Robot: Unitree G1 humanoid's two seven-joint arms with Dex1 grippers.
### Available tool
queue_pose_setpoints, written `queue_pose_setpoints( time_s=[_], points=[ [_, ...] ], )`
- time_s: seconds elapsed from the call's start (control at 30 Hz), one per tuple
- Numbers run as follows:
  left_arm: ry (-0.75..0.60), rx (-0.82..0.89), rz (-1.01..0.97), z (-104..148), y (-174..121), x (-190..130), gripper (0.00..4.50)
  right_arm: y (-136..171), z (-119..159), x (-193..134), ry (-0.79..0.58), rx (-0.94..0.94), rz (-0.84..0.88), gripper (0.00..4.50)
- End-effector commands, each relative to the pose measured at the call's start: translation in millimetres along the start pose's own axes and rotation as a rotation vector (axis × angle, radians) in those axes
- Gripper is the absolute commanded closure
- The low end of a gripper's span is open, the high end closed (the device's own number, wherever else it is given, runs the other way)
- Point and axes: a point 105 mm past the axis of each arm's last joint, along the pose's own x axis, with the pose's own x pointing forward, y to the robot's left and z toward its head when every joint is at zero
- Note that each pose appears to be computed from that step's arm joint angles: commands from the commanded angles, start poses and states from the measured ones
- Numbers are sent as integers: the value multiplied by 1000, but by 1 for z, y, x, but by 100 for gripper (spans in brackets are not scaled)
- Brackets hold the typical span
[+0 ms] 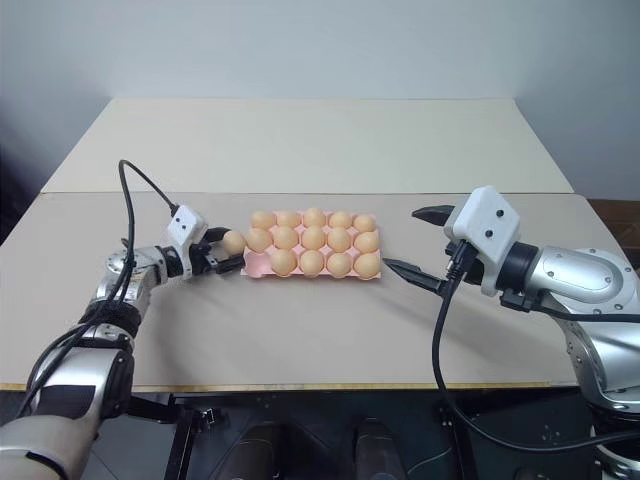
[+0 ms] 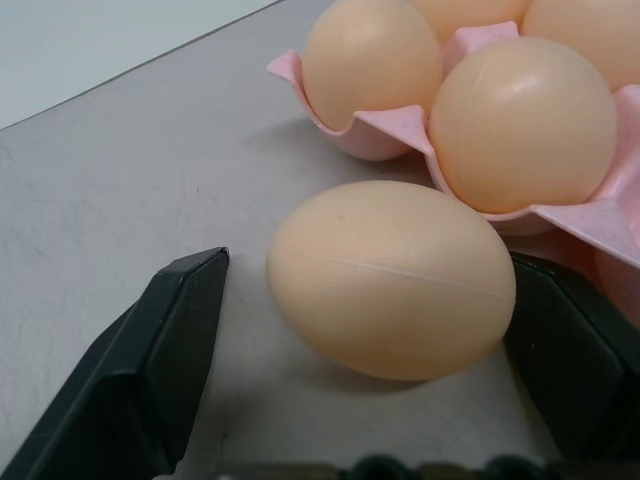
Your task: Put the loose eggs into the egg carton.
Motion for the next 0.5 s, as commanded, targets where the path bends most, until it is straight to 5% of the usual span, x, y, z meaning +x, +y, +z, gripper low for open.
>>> queue_pose_setpoints(
  time_s=[0.03,0.2,0.33,0.5],
  points=[
    [-30,28,-4,12,2,2,67,-3,15,-3,-31,-53,-20,0],
    [-28,39,-6,11,4,-2,202,-3,16,-3,-33,-49,-22,0],
    [-22,64,39,13,16,-16,209,-2,15,-3,-33,-42,-27,0],
    [-131,107,25,45,25,-38,209,0,13,-4,-31,-30,-32,0]
  ],
)
